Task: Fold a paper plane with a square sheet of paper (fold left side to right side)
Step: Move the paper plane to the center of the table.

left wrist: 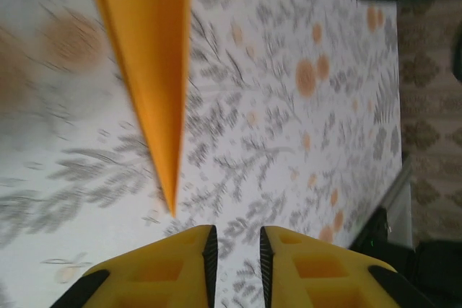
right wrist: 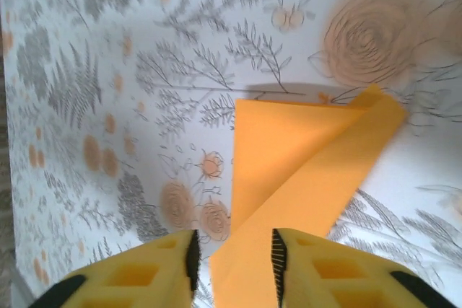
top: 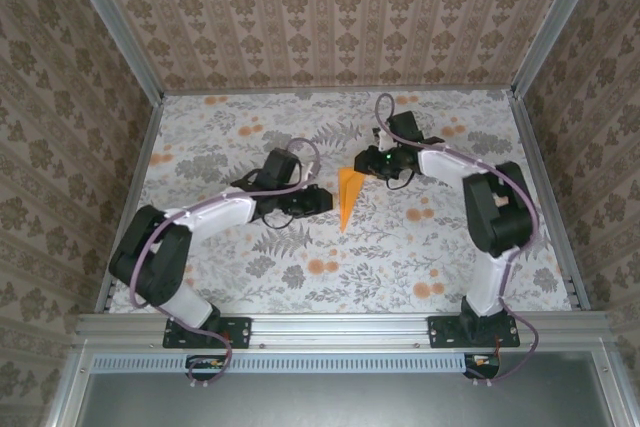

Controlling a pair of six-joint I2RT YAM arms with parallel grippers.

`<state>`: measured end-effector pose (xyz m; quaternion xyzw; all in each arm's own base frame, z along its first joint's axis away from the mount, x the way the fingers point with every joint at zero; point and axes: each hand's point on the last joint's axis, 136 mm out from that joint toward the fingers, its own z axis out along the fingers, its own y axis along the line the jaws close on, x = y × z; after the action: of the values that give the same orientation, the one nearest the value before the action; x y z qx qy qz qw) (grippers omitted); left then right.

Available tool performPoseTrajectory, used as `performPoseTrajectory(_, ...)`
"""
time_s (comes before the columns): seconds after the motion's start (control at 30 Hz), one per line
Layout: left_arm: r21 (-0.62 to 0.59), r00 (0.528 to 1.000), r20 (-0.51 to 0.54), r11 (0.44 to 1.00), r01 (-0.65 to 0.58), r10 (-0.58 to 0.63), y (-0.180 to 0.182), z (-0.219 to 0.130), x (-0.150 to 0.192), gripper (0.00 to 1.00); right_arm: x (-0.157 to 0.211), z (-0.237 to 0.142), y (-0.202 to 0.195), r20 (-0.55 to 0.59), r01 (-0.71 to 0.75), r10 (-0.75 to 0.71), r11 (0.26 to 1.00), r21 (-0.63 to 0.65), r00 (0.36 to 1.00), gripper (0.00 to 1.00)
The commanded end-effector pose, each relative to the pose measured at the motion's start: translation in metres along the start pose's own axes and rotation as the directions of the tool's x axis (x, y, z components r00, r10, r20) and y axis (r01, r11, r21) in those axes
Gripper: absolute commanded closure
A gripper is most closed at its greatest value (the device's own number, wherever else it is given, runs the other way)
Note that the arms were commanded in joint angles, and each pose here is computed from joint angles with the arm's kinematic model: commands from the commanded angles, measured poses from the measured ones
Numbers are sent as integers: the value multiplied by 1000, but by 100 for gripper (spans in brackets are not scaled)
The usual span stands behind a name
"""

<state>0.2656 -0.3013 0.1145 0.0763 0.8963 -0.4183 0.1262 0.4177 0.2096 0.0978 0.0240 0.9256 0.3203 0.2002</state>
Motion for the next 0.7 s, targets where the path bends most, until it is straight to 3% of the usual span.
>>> performPoseTrajectory(0.0,-107,992,125,994,15,-2,27,-21,-21,73,12,-26,-15,55,18,-27,987,162,998,54)
performPoseTrajectory(0.23,-207,956,294,976,61,2,49,-52,-54,61,48,-14,-8,-1,53,-56,948,315,998,33)
performPoseTrajectory(0.33,-218,948,318,973,73,0,51,-56,-58,56,54,3,-3,-20,80,-78,930,359,997,30)
performPoseTrajectory(0.5,-225,947,320,971,81,-5,55,-57,-56,53,59,24,-10,-50,108,-96,895,434,994,34)
performPoseTrajectory(0.67,-225,949,316,971,79,-4,55,-57,-55,53,63,34,-16,-85,114,-85,889,444,993,51)
